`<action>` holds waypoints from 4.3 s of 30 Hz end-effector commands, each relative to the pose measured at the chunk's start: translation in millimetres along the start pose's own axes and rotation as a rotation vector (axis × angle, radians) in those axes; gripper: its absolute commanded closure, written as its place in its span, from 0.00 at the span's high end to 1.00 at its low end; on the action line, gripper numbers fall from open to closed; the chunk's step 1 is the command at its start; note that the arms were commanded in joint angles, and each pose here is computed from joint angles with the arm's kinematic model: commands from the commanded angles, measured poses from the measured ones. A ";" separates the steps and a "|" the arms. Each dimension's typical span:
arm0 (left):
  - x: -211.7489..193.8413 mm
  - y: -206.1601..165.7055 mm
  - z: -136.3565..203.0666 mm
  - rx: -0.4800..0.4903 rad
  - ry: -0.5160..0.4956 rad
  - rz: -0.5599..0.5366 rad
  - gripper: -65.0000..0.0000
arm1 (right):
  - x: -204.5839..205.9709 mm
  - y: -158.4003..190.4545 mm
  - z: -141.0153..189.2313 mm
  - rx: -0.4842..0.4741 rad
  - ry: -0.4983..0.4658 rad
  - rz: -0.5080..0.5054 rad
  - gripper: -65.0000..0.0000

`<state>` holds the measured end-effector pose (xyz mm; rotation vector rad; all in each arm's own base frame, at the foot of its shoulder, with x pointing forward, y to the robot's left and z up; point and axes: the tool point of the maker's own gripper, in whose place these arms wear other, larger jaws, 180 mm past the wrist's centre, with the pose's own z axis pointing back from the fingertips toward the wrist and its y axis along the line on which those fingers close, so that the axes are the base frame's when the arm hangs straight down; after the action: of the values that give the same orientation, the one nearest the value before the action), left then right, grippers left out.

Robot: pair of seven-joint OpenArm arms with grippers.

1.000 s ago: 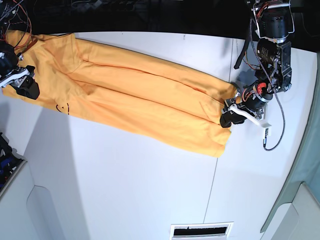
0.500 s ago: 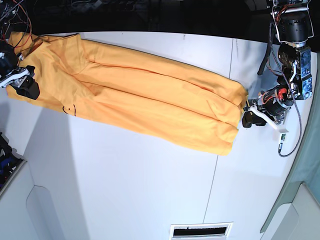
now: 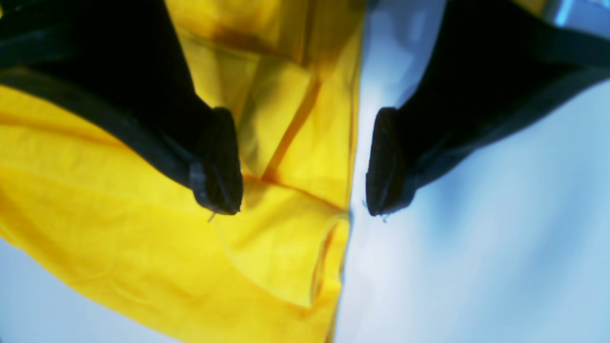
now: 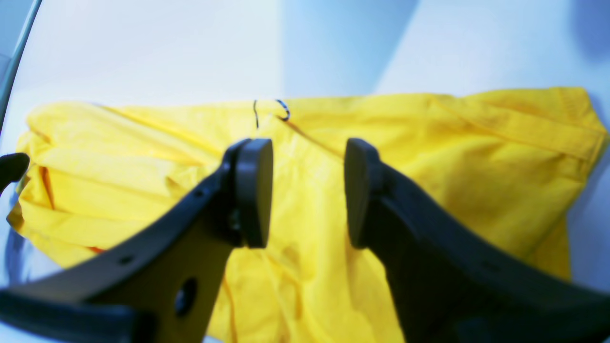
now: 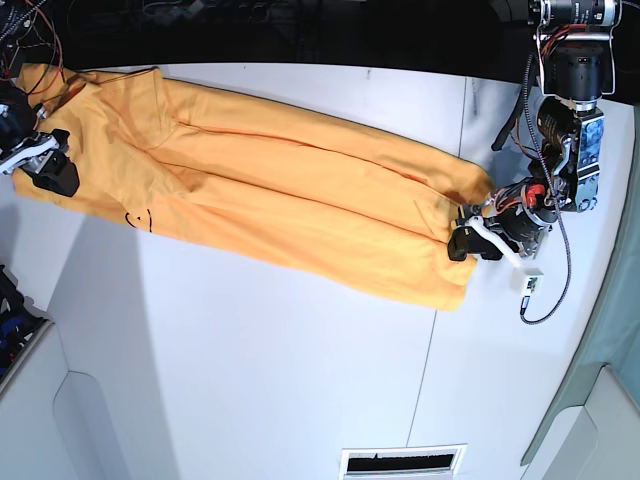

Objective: Layout the t-shirt on the table in an organized manner, then fold the t-shirt properly
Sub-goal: 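Adjust the folded strip end with the left gripper, pulling it straight, then grasp the strip end with the left gripper and fold it toward the right gripper, then carry the strip end with the left gripper over onto the strip's middle, then press and adjust the folded bundle with the left gripper, then release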

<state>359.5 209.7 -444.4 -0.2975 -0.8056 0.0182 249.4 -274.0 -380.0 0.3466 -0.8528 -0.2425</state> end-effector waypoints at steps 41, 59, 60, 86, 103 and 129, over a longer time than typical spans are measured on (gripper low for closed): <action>42.2 -56.3 15.4 -0.147 -0.203 -0.148 0.00 | 16.6 1.7 3.6 0.011 -0.048 0.018 0.38; -1.4 -233.1 14.6 -0.375 -0.162 -0.411 0.00 | 17.2 1.6 3.6 0.011 -0.052 0.018 0.38; -5.8 -244.2 13.5 -0.385 -0.154 -0.420 0.00 | 17.3 1.7 3.6 0.011 -0.052 0.018 0.38; -102.3 -384.8 35.0 -0.738 0.099 -0.481 0.57 | 37.1 -47.6 22.7 -0.178 -0.019 0.088 0.69; -56.8 -409.6 68.4 -0.794 -0.033 -0.527 0.57 | -47.2 -111.5 19.8 -0.161 0.150 -0.217 0.69; -68.6 -247.0 39.1 -0.458 -0.017 -0.358 0.00 | -20.8 -103.9 7.3 -0.130 0.090 -0.215 0.69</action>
<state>255.6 -19.3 -413.4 -0.5463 -0.8246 -0.5069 214.6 -352.9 -443.9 0.3391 -0.6618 -0.4875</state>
